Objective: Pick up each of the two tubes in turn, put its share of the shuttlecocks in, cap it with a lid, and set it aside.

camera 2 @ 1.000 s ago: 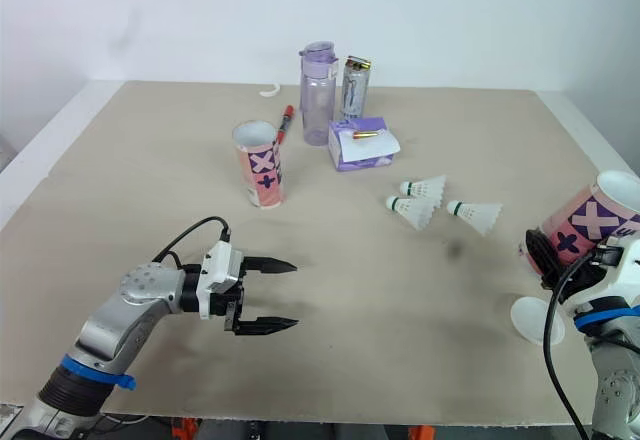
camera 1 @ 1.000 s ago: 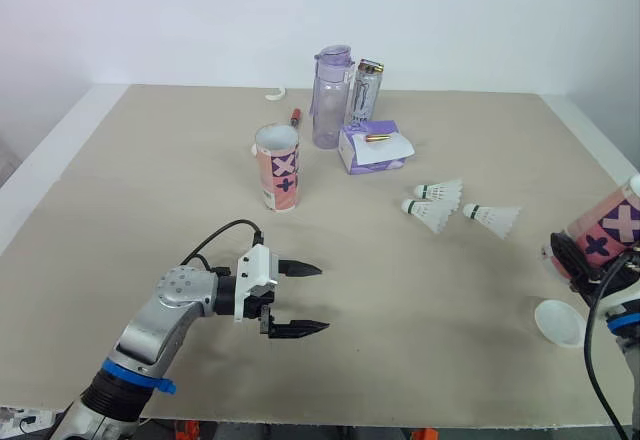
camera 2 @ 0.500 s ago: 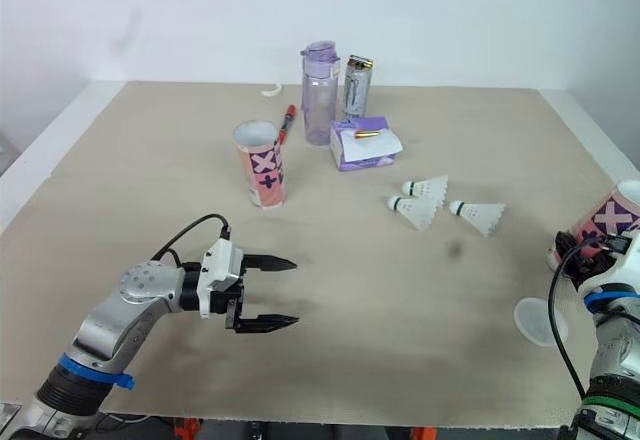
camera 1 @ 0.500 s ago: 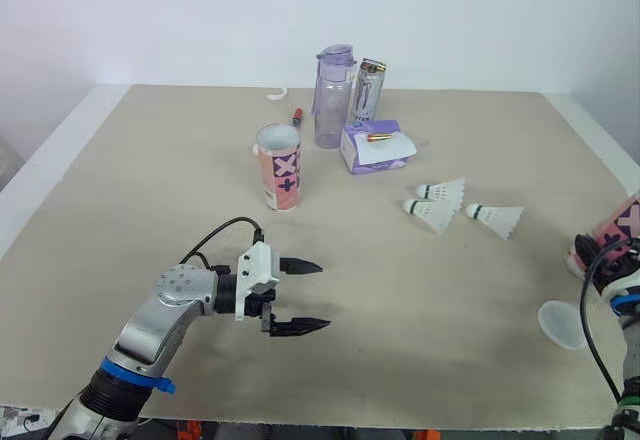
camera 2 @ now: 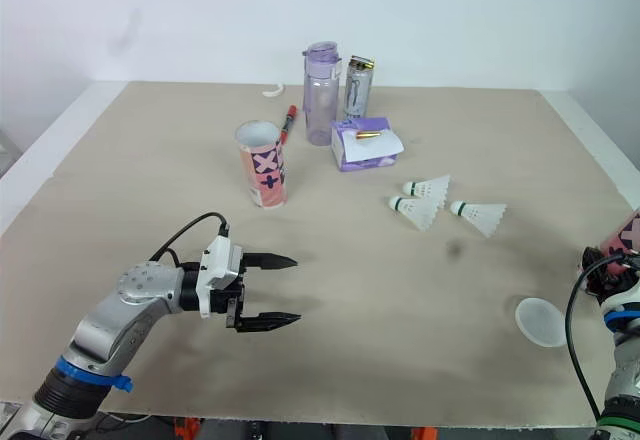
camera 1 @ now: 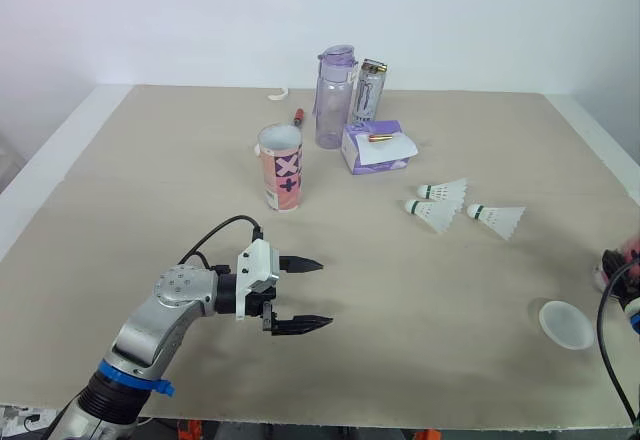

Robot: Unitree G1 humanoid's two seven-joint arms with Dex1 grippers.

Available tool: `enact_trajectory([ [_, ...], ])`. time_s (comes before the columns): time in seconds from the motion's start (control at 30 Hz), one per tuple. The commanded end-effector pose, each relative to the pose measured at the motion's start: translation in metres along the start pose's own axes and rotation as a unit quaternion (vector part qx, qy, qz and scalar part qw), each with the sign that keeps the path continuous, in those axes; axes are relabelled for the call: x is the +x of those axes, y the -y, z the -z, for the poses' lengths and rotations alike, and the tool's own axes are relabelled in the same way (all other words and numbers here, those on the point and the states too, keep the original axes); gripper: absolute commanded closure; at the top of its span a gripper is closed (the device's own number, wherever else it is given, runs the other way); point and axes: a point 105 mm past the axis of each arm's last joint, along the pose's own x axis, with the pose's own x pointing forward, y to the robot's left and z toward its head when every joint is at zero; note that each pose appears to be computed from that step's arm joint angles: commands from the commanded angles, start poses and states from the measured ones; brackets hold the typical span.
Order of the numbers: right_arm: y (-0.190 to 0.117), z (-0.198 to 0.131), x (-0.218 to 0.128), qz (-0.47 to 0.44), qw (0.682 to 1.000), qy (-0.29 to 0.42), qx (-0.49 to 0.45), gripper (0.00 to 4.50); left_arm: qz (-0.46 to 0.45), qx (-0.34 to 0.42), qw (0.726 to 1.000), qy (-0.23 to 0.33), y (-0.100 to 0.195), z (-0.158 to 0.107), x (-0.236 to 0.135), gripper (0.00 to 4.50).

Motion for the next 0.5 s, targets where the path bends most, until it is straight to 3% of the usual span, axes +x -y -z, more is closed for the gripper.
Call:
enact_trajectory([
  [0.03, 0.003, 0.001, -0.004, 0.005, 1.000, -0.002, 0.012, 1.04, 0.007, 0.020, 1.000, 0.014, 0.000, -0.012, 0.002, 0.00],
  [0.1, 0.000, 0.002, -0.003, 0.002, 1.000, -0.003, 0.013, 0.63, 0.009, 0.020, 1.000, 0.014, 0.000, -0.012, 0.003, 0.00],
  [0.13, 0.000, 0.002, -0.003, 0.002, 1.000, -0.004, 0.012, 0.02, 0.010, 0.021, 1.000, 0.014, 0.000, -0.012, 0.003, 0.00],
  [0.5, -0.009, -0.006, -0.023, 0.004, 1.000, 0.009, 0.009, 0.02, 0.018, 0.018, 1.000, 0.011, 0.001, -0.012, 0.003, 0.00],
])
